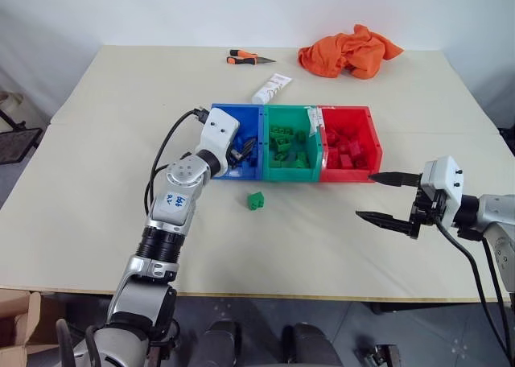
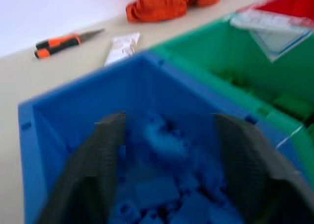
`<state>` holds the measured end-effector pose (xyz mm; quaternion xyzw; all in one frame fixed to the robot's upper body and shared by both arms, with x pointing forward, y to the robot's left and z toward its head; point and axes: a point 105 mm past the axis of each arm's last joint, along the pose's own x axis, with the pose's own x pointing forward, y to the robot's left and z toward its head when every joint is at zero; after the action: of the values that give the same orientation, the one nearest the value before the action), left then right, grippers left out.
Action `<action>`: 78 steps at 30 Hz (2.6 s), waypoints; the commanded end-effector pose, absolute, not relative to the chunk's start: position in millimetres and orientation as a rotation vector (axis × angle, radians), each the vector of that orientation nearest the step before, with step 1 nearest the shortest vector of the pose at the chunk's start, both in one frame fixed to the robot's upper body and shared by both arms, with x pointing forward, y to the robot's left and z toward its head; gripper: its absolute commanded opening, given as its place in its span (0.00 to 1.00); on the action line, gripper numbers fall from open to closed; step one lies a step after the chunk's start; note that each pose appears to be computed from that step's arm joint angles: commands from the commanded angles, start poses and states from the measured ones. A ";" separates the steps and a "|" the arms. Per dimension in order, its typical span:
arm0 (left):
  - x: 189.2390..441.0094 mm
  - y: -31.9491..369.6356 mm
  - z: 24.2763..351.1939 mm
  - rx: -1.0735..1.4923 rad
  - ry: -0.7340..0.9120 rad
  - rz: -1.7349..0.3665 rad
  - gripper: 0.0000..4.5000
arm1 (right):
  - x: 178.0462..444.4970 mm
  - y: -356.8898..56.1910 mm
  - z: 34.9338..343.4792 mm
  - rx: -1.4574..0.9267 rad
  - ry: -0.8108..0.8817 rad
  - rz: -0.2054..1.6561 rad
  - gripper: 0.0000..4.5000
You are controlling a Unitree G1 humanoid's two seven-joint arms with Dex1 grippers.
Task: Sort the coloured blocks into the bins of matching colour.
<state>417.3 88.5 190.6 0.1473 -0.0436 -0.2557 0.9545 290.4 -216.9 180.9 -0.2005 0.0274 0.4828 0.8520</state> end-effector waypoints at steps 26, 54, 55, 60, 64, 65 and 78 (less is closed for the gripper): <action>286.6 209.1 140.5 0.461 0.245 -1.076 1.00 | 294.3 -216.3 193.4 -0.447 0.026 1.057 0.99; 348.5 83.4 106.7 0.433 0.040 -1.051 0.96 | 281.8 -220.3 189.0 -0.443 0.041 1.033 0.99; 350.0 82.3 106.2 0.437 0.039 -1.048 0.90 | 281.5 -220.4 189.1 -0.442 0.041 1.029 0.99; 351.7 70.2 107.2 0.411 0.018 -1.082 0.57 | 280.0 -221.4 188.5 -0.441 0.040 1.015 0.99; 349.6 65.6 108.1 0.383 0.022 -1.103 0.29 | 279.3 -222.2 188.9 -0.440 0.039 1.006 0.99; 346.8 61.3 112.7 0.365 0.011 -1.118 0.22 | 279.2 -223.0 189.2 -0.442 0.038 1.000 0.99; 360.0 7.1 195.3 0.267 -0.210 -1.032 0.21 | 271.0 -237.5 201.2 -0.440 -0.007 0.906 0.99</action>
<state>356.0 6.9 182.6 0.1201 -0.0743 -0.5076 0.8500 274.1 -234.3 185.7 -0.1991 0.0222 0.4460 0.8723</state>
